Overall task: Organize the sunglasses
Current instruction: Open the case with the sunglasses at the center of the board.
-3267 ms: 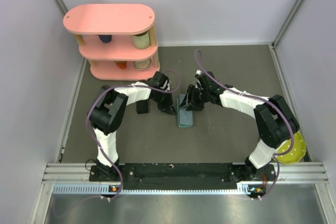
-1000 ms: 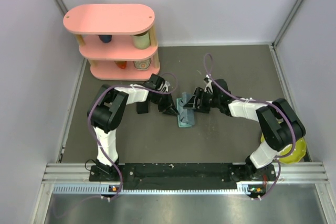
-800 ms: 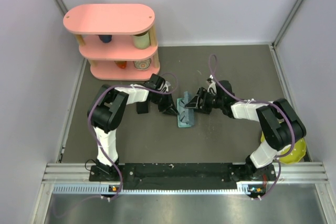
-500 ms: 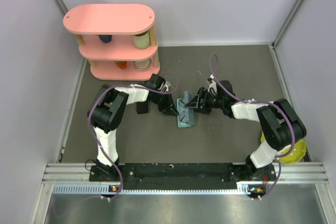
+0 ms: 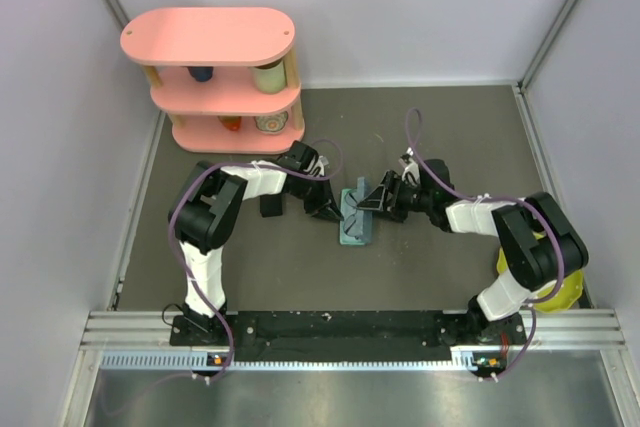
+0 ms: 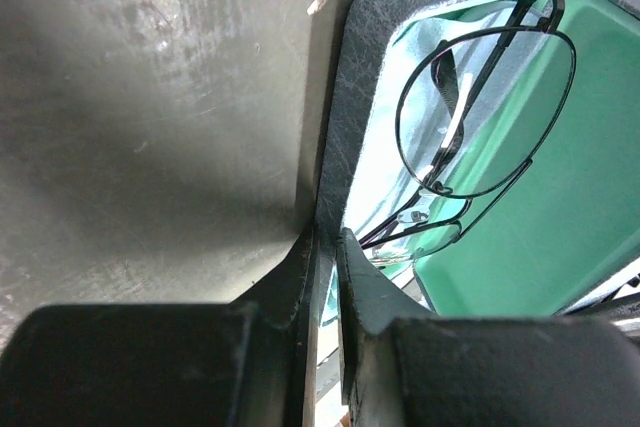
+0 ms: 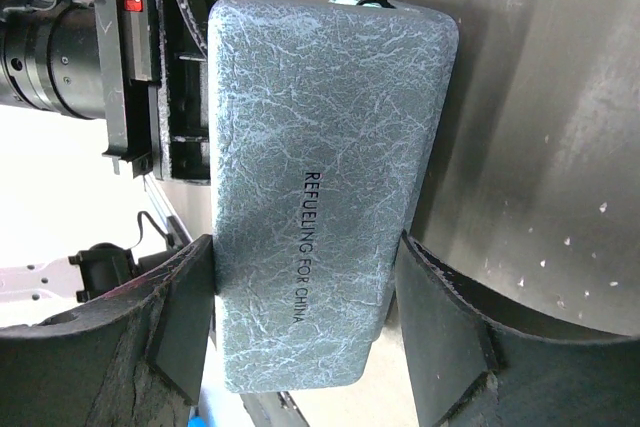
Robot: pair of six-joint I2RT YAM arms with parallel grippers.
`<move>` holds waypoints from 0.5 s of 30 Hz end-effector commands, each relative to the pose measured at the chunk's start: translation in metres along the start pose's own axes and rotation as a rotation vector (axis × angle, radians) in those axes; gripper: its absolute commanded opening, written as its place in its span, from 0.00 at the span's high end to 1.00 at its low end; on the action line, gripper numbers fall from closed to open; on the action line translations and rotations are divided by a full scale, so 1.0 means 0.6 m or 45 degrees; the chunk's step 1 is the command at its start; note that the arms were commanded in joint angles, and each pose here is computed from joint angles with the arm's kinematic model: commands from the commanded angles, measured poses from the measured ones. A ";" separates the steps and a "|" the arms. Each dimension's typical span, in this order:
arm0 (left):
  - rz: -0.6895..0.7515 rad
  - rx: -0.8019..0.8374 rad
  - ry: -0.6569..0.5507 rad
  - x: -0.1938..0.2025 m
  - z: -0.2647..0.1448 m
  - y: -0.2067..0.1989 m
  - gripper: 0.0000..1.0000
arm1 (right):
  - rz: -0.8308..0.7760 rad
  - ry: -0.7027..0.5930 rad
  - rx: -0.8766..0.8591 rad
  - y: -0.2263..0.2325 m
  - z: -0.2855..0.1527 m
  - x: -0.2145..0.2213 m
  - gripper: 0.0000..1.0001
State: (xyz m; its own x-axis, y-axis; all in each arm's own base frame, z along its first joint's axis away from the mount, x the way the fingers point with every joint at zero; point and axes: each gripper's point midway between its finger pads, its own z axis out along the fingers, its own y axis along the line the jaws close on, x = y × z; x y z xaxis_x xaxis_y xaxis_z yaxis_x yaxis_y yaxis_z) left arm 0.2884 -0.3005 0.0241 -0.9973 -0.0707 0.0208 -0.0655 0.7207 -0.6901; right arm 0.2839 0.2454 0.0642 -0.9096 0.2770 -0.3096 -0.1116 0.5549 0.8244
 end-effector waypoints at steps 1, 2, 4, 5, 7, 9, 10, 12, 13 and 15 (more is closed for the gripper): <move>-0.062 -0.178 -0.017 -0.003 0.006 0.062 0.88 | -0.030 -0.030 0.142 -0.052 -0.019 0.002 0.40; -0.064 -0.180 -0.018 -0.004 0.006 0.062 0.89 | -0.029 -0.025 0.154 -0.056 -0.020 0.005 0.39; -0.072 -0.192 -0.016 -0.003 0.007 0.066 0.89 | -0.035 -0.024 0.164 -0.061 -0.022 0.008 0.37; -0.074 -0.195 -0.018 -0.004 0.007 0.066 0.89 | -0.034 -0.028 0.173 -0.064 -0.024 0.009 0.37; -0.082 -0.204 -0.020 -0.003 0.006 0.068 0.90 | -0.012 -0.039 0.201 -0.077 -0.029 0.011 0.36; -0.090 -0.214 -0.024 -0.003 0.006 0.070 0.91 | 0.005 -0.058 0.223 -0.086 -0.036 0.010 0.35; -0.093 -0.216 -0.028 -0.004 0.005 0.070 0.92 | 0.009 -0.070 0.243 -0.090 -0.039 0.009 0.34; -0.099 -0.220 -0.027 -0.004 0.007 0.072 0.92 | 0.003 -0.088 0.276 -0.096 -0.046 0.006 0.33; -0.103 -0.218 -0.026 -0.004 0.006 0.071 0.92 | 0.005 -0.097 0.303 -0.102 -0.049 0.005 0.32; -0.102 -0.216 -0.029 -0.005 0.006 0.069 0.93 | -0.015 -0.115 0.315 -0.100 -0.055 0.000 0.32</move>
State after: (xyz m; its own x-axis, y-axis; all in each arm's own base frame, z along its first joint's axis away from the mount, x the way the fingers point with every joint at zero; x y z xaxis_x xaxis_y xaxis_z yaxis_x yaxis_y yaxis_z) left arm 0.2886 -0.3007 0.0242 -0.9967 -0.0748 0.0300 -0.0750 0.7245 -0.6852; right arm 0.2834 0.2178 0.0649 -0.8801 0.3253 -0.3459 -0.0943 0.5942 0.7988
